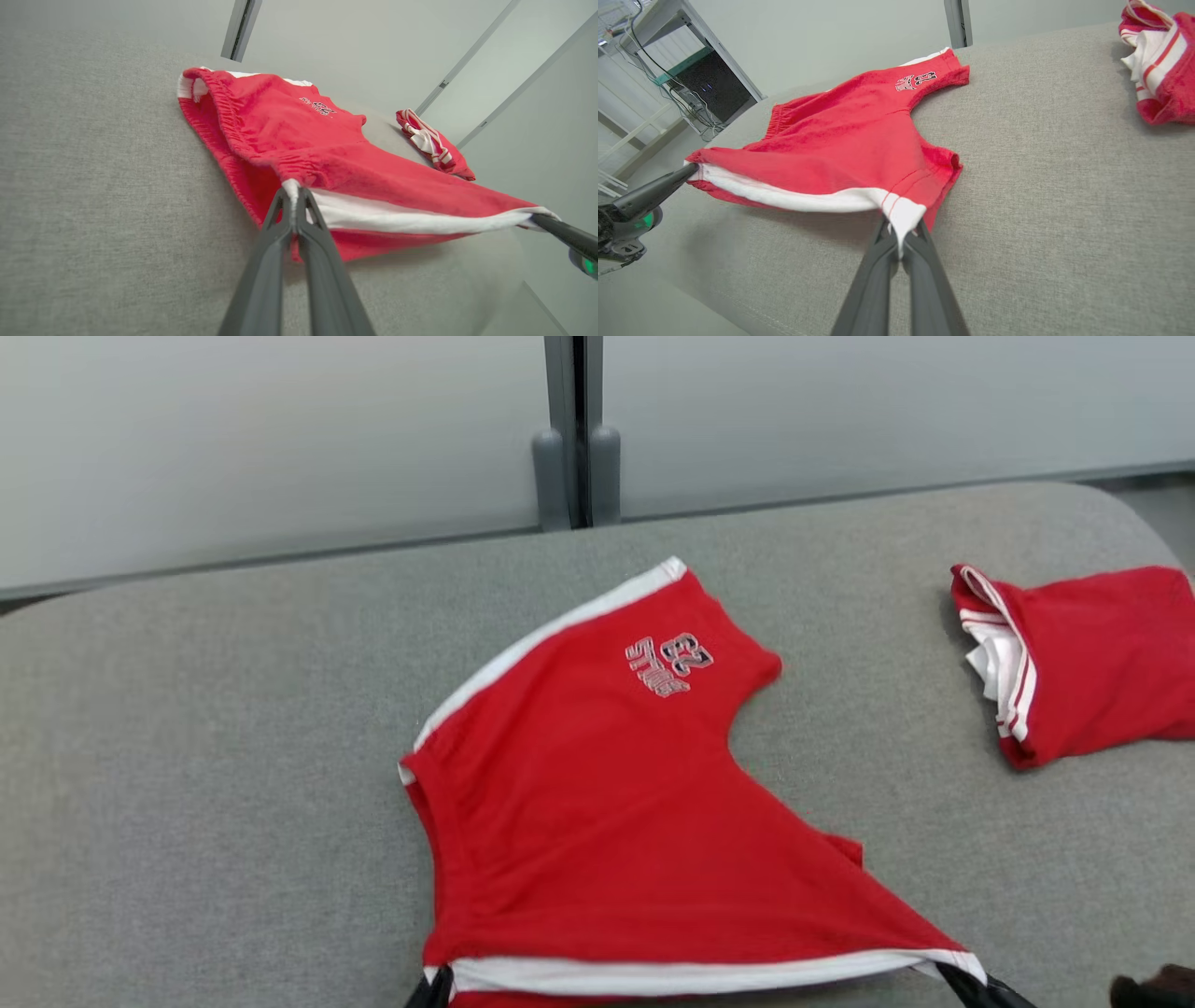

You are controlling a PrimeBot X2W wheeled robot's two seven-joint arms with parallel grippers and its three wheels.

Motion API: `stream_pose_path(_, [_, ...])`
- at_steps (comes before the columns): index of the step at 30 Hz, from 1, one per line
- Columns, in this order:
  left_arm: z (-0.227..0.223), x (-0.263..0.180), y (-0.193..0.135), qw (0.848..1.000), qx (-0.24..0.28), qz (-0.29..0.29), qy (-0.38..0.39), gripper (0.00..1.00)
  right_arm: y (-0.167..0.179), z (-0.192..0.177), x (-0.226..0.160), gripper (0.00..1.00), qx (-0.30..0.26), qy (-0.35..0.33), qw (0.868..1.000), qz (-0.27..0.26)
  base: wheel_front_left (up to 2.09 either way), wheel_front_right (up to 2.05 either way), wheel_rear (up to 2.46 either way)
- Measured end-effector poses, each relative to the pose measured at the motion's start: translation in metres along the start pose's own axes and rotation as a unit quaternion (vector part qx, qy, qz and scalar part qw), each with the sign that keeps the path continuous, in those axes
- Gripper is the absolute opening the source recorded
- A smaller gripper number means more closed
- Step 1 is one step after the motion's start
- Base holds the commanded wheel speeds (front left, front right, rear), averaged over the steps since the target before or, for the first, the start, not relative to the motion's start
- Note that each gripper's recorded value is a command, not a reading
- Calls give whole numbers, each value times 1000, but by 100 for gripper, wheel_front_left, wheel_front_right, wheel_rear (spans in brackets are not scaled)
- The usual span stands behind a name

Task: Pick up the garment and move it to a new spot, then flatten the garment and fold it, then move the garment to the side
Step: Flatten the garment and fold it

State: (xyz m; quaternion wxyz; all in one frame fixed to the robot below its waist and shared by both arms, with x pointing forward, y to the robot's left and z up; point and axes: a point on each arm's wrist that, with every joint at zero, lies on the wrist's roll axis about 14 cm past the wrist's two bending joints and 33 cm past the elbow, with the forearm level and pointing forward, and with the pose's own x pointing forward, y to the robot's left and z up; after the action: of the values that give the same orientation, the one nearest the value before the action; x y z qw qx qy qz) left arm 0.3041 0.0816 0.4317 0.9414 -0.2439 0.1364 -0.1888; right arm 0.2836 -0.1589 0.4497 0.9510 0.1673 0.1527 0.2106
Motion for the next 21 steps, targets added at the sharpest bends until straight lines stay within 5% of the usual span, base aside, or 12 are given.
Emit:
stream_pose_path(7, [10,-25,-11,999,-4,7,-36,0,4,14,-11,0,-6,-10,1000,13,0,0,0])
stream_pose_path(21, [60,84,8,997,-16,-4,-69,0,-29,79,163,0,-111,55,989,82,0,0,0])
